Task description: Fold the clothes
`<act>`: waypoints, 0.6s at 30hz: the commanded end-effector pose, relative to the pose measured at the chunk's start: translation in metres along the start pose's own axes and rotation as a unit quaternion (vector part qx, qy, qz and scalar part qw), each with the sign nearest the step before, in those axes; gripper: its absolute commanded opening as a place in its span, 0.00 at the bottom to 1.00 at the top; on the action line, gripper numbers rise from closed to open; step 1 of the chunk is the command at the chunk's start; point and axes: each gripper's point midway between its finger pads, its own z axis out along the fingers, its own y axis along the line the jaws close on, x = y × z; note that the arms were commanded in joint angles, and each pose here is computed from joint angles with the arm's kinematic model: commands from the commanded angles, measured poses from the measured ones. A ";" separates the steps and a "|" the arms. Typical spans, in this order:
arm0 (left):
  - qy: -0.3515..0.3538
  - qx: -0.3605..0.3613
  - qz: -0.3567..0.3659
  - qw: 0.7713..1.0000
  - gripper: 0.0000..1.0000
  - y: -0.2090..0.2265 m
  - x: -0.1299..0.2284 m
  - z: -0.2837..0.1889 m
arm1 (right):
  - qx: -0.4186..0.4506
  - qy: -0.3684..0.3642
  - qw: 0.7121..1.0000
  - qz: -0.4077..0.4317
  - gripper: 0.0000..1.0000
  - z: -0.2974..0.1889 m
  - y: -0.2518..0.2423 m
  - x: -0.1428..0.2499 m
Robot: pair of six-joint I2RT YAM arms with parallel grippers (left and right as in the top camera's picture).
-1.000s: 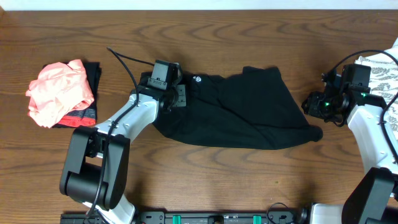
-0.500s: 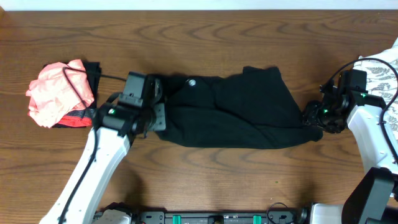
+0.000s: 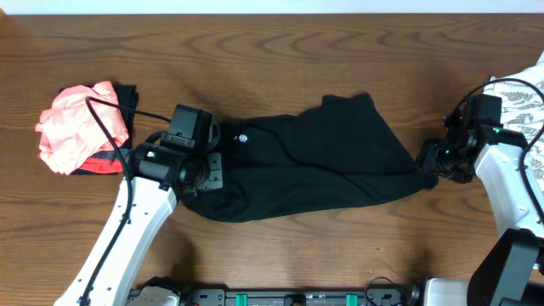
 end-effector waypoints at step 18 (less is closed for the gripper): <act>-0.045 -0.063 0.010 0.997 0.57 0.014 -0.041 0.035 | -0.001 0.029 1.000 0.004 0.59 0.033 -0.001 0.010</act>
